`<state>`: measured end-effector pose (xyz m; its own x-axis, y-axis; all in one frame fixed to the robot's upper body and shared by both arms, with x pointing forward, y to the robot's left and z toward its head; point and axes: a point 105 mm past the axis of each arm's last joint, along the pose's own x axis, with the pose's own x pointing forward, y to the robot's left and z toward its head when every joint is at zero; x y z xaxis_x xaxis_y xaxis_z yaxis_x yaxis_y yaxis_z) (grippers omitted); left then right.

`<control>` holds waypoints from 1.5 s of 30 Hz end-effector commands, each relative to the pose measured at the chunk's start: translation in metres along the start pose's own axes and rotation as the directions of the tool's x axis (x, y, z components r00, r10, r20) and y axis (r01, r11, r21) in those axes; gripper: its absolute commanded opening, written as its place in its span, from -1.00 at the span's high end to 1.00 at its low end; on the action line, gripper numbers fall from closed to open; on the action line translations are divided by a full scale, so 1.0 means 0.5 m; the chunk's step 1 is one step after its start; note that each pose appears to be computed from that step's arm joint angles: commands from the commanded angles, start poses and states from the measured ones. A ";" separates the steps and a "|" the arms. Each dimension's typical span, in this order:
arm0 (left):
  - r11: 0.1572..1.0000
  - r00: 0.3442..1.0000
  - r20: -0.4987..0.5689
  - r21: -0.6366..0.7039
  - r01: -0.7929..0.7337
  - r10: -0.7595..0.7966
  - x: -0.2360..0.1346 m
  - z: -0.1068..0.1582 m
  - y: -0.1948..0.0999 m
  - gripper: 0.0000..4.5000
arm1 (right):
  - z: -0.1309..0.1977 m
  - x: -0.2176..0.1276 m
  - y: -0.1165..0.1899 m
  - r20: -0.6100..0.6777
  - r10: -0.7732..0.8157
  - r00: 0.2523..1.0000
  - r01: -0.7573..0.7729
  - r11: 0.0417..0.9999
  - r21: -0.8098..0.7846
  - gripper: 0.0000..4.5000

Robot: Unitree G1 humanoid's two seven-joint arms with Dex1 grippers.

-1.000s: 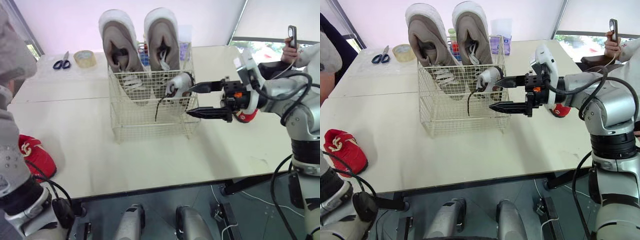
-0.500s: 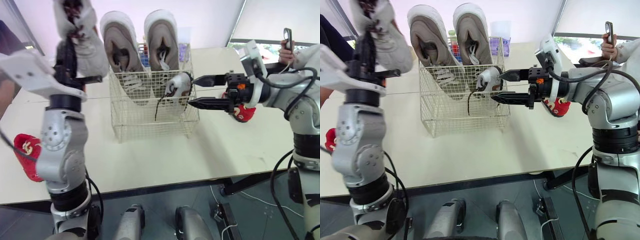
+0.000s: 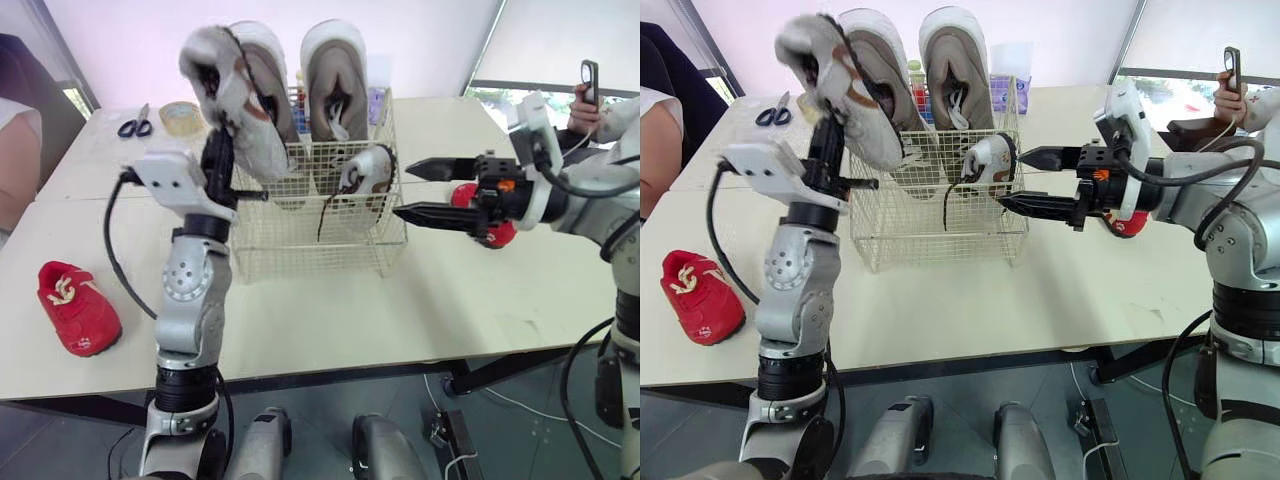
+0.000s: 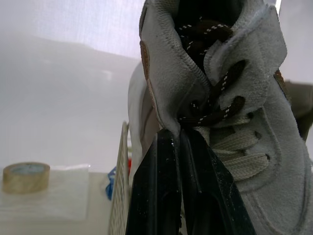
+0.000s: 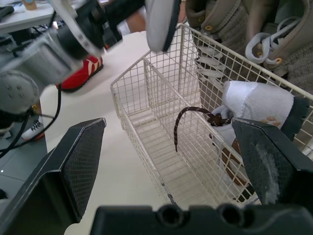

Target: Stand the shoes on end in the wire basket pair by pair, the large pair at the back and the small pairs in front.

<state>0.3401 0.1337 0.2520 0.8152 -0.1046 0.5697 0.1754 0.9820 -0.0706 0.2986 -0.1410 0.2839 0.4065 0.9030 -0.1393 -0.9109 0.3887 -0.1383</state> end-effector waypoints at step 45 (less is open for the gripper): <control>0.990 0.984 -0.135 0.066 0.127 -0.118 -0.064 0.176 0.061 -0.95 | -0.009 0.031 0.001 0.122 0.063 0.991 -0.069 0.996 0.051 -1.00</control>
<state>0.2775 0.1791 0.2946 0.8671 -0.2309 0.4414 0.2325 0.9712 0.0513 0.3061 -0.1257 0.2591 0.3326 0.9400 -0.0765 -0.9430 0.3323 -0.0175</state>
